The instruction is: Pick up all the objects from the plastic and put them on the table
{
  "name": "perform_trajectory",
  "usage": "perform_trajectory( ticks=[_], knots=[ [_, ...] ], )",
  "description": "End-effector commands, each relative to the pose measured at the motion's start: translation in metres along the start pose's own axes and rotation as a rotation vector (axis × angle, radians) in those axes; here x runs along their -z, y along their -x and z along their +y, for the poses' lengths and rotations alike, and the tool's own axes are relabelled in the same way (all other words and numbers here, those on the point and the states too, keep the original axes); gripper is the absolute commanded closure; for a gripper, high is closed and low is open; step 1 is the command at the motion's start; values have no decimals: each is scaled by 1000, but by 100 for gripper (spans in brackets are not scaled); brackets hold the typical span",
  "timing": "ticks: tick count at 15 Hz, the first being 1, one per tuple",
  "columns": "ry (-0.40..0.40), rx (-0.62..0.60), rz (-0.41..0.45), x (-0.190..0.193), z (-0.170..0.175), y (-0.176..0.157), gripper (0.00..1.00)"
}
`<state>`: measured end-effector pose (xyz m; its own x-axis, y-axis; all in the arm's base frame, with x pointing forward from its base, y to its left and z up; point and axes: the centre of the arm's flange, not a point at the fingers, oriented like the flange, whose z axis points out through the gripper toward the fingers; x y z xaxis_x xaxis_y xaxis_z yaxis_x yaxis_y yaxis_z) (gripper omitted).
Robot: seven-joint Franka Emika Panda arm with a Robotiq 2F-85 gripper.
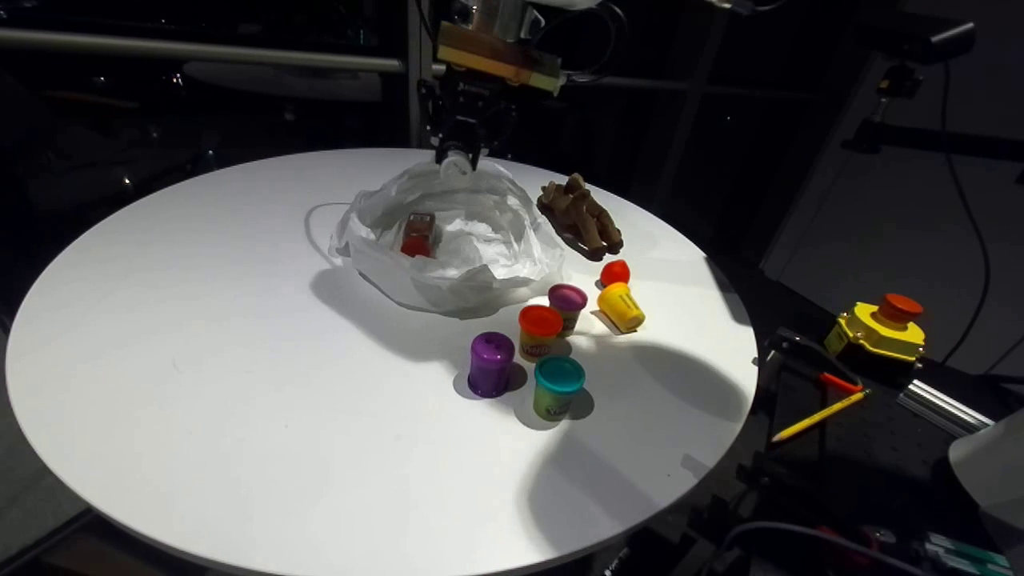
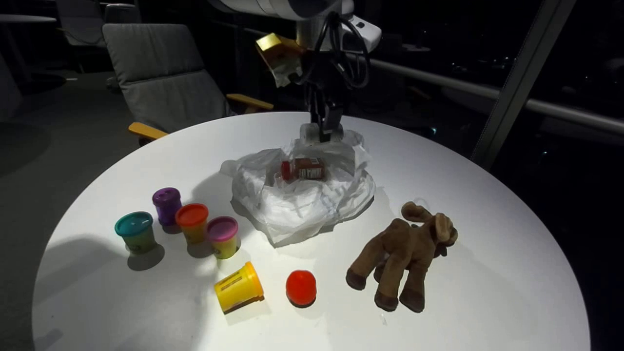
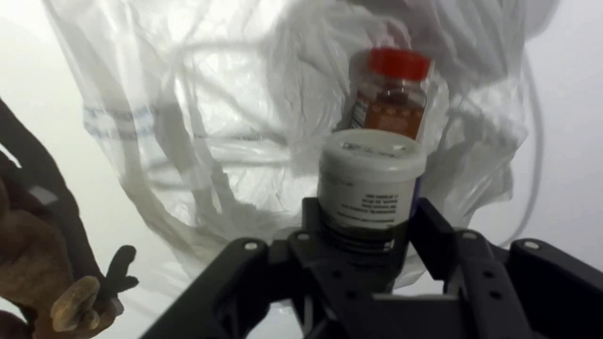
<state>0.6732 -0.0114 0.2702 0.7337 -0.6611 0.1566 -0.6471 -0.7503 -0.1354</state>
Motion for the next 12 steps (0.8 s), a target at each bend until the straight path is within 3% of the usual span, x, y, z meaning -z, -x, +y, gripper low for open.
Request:
perform_trajectory(
  ticks=[1,4,6,12],
  knots=[
    [-38,138,-138,35,45,69,74],
    [-103,203,-272,29,69,101,74],
    [-12,229,-189,22,91,103,74],
    [243,258,-69,0,150,78,74]
  ],
)
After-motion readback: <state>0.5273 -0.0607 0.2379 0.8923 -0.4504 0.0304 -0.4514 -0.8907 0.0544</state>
